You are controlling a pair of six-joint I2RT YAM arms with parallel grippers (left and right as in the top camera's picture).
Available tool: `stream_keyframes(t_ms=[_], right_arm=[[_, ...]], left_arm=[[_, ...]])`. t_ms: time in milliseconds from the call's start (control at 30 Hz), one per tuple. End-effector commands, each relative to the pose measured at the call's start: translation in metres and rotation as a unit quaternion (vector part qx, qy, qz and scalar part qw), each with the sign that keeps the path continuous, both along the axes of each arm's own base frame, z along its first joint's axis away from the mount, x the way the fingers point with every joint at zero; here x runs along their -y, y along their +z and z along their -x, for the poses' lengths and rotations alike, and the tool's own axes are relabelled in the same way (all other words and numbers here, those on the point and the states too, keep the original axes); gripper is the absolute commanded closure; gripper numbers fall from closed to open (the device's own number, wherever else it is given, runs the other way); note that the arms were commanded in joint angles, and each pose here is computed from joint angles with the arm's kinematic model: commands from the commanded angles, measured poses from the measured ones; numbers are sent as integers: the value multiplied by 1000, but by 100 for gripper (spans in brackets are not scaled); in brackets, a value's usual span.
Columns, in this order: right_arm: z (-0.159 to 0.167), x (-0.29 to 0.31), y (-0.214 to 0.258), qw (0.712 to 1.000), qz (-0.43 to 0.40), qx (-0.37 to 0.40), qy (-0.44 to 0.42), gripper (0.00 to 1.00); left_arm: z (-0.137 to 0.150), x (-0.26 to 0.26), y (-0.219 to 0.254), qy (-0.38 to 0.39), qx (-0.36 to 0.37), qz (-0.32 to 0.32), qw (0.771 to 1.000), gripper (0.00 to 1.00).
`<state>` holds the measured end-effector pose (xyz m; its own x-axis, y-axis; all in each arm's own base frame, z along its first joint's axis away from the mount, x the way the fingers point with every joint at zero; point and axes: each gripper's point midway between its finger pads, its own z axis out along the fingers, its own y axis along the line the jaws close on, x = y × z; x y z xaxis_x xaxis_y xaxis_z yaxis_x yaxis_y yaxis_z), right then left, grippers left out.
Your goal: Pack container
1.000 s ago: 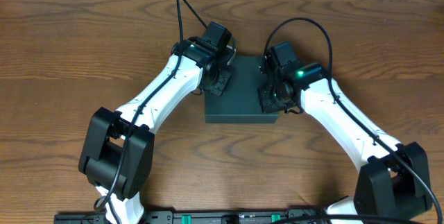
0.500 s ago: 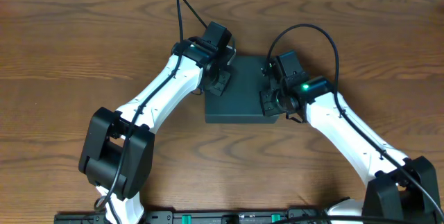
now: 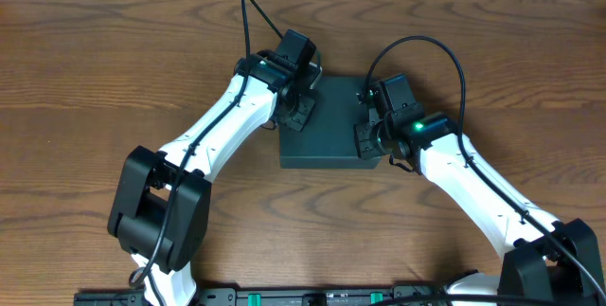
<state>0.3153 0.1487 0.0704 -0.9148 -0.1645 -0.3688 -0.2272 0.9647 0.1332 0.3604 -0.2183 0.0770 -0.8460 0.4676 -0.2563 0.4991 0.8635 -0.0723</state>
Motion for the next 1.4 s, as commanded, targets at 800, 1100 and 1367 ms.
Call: stream_keyframes(t_ms=[800,1100,1367], right_arm=[[-150,159,169,963,55,218,-147,1],[-94,244,163,953,92,141,-251,1],[-47,229,175,941,81,190,-267,1]], left_arm=[[-75,-196,106,233,163,-76,956,1],[-58,-257,125,311,158,-14,937,1],[-8,-244,149,301,214,2,929,1]])
